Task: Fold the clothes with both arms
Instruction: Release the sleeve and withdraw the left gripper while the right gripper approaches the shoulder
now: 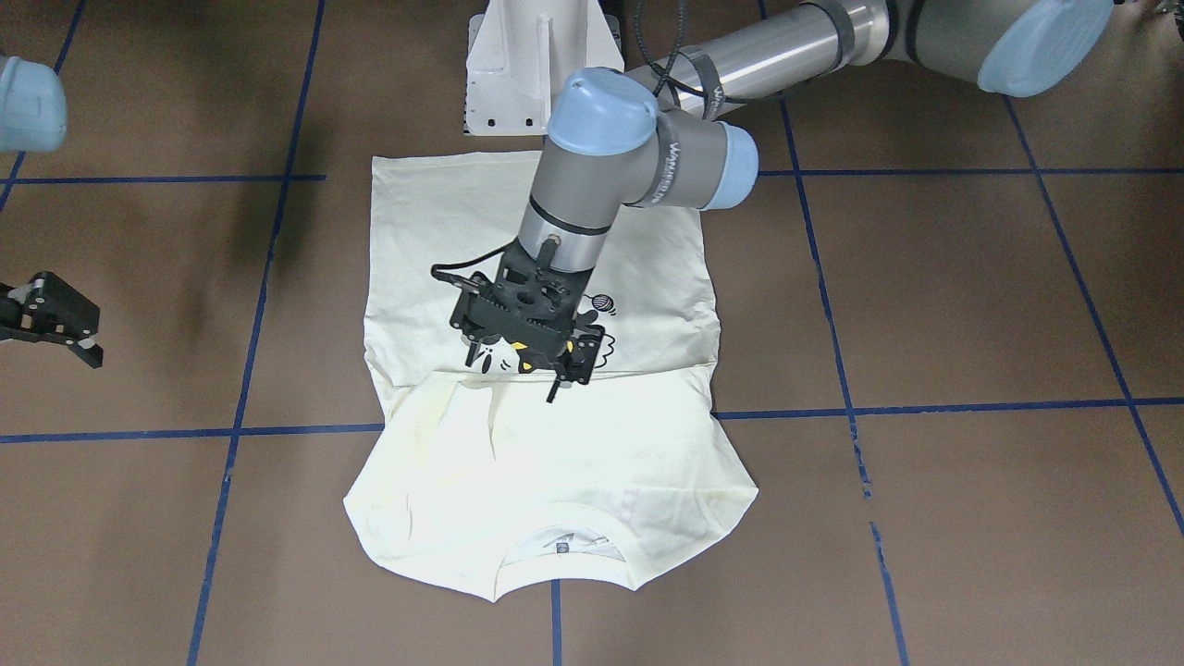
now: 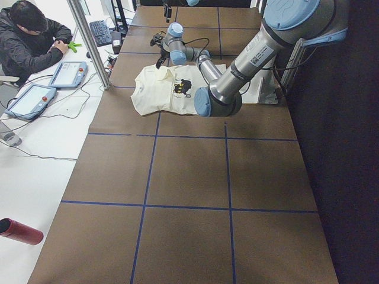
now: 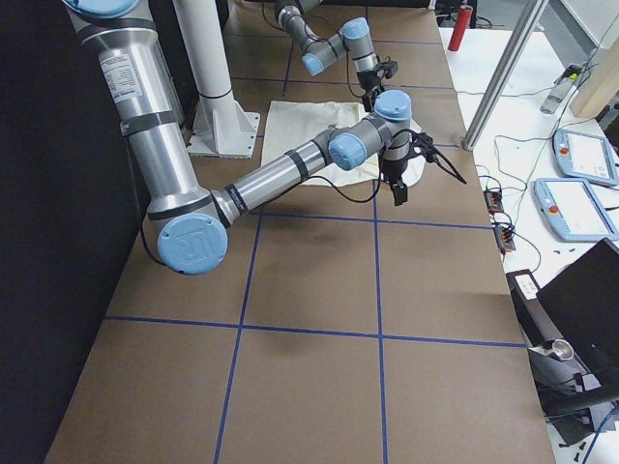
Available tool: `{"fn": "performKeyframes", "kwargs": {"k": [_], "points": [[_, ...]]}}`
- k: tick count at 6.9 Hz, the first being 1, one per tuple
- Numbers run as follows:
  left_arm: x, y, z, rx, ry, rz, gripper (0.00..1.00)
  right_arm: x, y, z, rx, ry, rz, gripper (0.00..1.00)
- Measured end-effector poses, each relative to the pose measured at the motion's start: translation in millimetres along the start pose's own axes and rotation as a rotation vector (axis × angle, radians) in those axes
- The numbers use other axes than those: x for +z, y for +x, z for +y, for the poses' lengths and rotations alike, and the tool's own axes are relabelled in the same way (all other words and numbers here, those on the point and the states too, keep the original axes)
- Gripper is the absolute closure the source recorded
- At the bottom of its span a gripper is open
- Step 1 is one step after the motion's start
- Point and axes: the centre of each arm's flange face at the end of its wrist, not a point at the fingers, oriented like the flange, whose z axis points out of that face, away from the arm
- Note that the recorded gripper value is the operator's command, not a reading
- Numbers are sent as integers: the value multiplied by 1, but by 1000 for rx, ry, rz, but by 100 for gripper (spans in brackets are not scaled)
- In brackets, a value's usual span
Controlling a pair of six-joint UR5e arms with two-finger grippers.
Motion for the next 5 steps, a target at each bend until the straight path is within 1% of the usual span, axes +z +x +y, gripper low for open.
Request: {"fn": "performKeyframes", "kwargs": {"k": [1, 2, 3, 4, 5], "points": [[-11, -39, -6, 43, -35, -29, 0, 9, -35, -9, 26, 1, -10, 0], [-22, -83, -7, 101, -48, -62, 0, 22, -71, -19, 42, -1, -6, 0], [-36, -134, -10, 166, -57, -94, 0, 37, -110, -26, 27, 5, 10, 4], [-47, -181, -10, 225, -75, -112, 0, 52, -150, -29, -10, 26, 40, 7], [-56, -222, -7, 283, -92, -123, 0, 66, -191, -28, -59, 55, 73, 8]]}}
